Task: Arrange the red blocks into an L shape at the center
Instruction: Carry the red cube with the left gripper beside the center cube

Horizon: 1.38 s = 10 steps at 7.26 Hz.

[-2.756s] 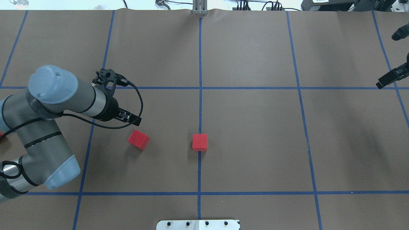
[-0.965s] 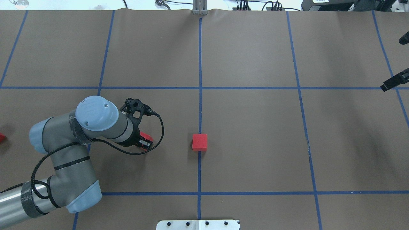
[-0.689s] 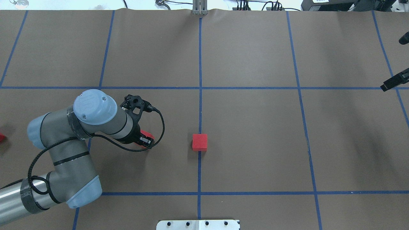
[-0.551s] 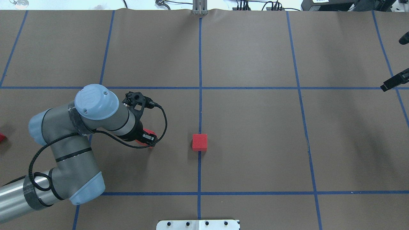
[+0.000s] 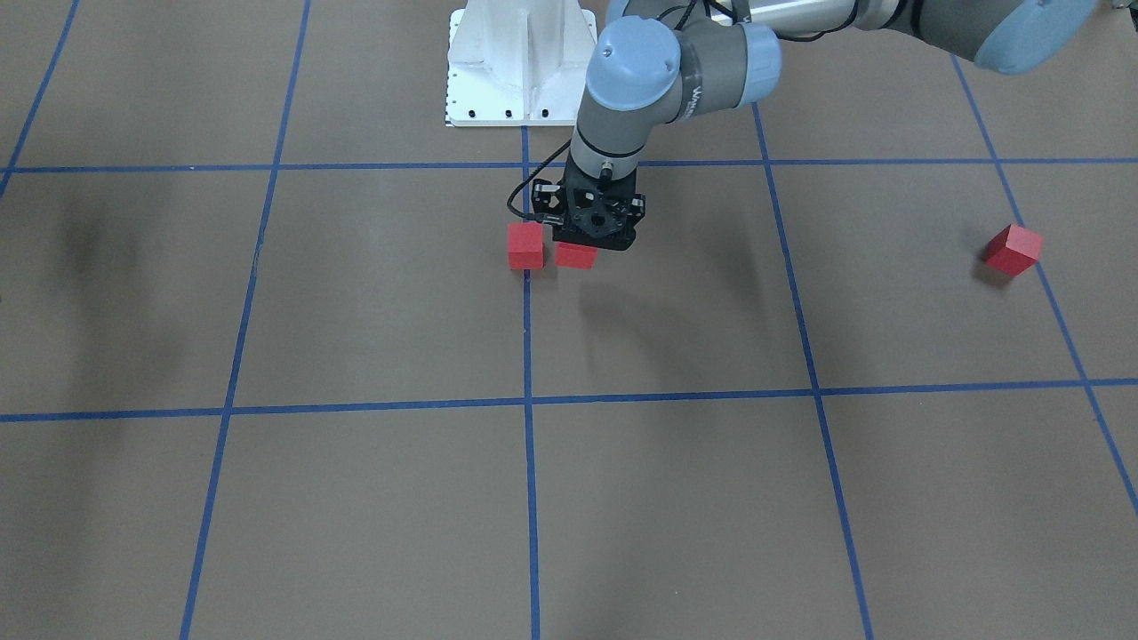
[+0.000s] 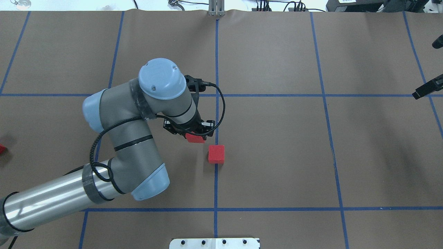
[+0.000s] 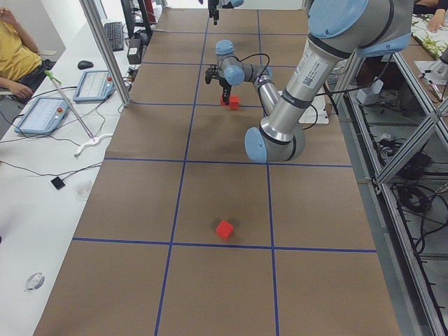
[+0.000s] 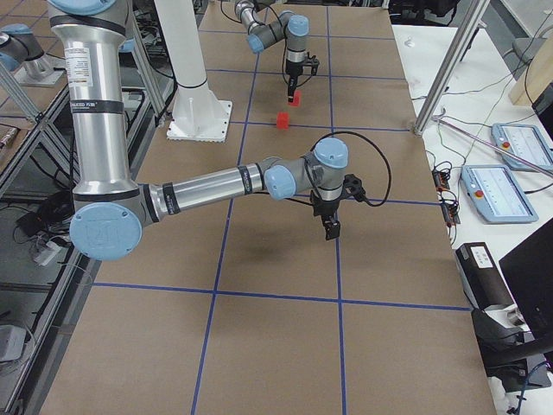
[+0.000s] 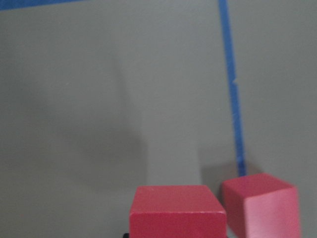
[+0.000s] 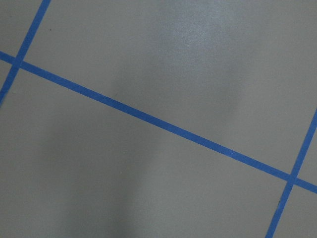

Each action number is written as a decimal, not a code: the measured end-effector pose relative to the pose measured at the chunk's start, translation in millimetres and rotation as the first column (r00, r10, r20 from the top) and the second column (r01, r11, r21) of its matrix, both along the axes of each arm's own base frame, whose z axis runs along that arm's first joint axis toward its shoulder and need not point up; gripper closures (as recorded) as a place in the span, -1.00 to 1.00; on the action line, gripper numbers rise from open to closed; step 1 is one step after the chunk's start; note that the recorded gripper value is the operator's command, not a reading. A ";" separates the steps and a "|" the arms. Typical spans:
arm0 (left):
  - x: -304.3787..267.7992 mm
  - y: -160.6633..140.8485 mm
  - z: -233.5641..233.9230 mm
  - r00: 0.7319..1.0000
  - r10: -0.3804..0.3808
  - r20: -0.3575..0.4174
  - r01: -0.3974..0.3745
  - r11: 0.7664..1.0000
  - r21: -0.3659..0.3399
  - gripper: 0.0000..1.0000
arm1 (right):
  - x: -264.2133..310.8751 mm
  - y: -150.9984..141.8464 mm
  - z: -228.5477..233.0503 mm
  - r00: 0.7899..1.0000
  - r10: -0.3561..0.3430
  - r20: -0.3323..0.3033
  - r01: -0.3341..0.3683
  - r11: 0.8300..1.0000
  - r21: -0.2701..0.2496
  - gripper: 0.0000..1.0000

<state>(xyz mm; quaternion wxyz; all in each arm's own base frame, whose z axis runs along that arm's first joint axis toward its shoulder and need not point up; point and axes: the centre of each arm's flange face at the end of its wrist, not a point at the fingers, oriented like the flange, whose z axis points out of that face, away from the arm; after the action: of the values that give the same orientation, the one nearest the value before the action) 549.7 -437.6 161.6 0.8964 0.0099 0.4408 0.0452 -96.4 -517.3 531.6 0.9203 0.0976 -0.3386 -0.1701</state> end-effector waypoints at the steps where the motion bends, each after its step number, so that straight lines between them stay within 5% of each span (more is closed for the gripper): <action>1: 15.7 -12.8 -18.3 1.000 -0.024 0.008 0.024 0.999 -0.029 0.66 | 0.0 0.1 0.2 1.000 0.000 0.000 0.000 1.000 0.000 -1.00; 6: 62.7 -45.5 -31.8 0.995 -0.079 0.059 0.082 0.994 -0.065 0.65 | -1.1 -1.3 -2.3 1.000 0.019 0.003 -0.018 1.000 -0.012 -1.00; 10: 80.2 -37.1 -18.0 0.996 -0.062 0.061 0.065 0.996 -0.065 0.64 | -1.5 -2.0 -2.6 1.000 0.023 0.004 -0.023 1.000 -0.015 -1.00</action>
<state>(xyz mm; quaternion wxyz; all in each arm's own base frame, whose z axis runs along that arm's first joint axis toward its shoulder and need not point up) 629.9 -474.7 143.6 0.9098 -0.0075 0.4150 0.0021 -98.0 -519.3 528.9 0.9221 0.0947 -0.3407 -0.1569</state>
